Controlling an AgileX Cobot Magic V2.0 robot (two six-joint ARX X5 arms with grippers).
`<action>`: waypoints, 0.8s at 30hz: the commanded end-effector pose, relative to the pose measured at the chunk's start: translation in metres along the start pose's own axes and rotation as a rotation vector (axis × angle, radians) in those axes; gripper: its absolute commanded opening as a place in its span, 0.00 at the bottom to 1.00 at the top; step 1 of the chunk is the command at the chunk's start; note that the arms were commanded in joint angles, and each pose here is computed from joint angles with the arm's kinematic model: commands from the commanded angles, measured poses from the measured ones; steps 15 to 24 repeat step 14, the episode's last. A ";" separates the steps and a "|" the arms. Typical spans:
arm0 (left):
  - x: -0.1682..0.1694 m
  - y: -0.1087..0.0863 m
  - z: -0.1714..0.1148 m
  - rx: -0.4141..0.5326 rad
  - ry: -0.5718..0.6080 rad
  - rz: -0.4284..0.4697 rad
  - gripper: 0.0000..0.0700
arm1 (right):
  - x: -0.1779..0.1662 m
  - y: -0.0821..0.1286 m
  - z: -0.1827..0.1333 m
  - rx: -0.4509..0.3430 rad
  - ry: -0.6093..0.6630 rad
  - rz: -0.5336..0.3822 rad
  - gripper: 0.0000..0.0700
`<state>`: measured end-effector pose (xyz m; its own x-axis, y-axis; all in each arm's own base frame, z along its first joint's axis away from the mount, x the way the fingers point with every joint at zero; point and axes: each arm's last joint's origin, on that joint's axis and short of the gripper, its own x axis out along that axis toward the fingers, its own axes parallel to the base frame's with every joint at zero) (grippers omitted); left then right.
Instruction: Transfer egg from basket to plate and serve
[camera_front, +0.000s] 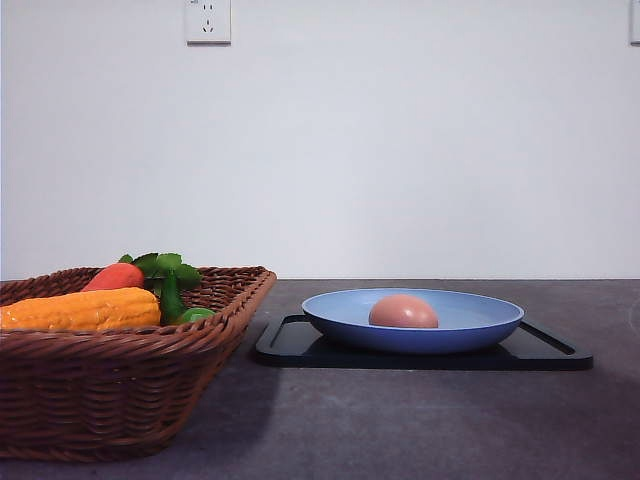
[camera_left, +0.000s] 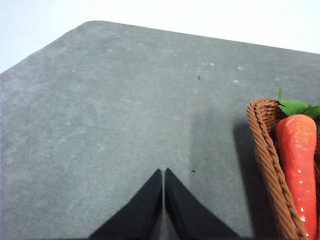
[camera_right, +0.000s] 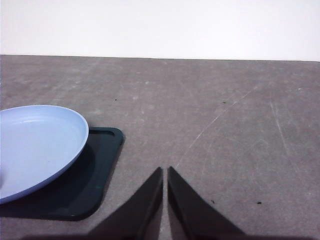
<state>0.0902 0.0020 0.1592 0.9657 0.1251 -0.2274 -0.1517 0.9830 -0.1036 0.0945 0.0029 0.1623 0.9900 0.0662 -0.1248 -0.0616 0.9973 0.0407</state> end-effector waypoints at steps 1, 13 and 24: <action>0.003 0.001 -0.009 0.003 0.037 0.005 0.00 | 0.000 0.000 0.000 0.013 -0.011 0.001 0.00; 0.003 0.001 -0.009 0.003 0.037 0.005 0.00 | 0.000 0.000 0.000 0.013 -0.011 0.001 0.00; 0.003 0.001 -0.009 0.003 0.037 0.005 0.00 | 0.000 0.000 0.000 0.013 -0.011 0.001 0.00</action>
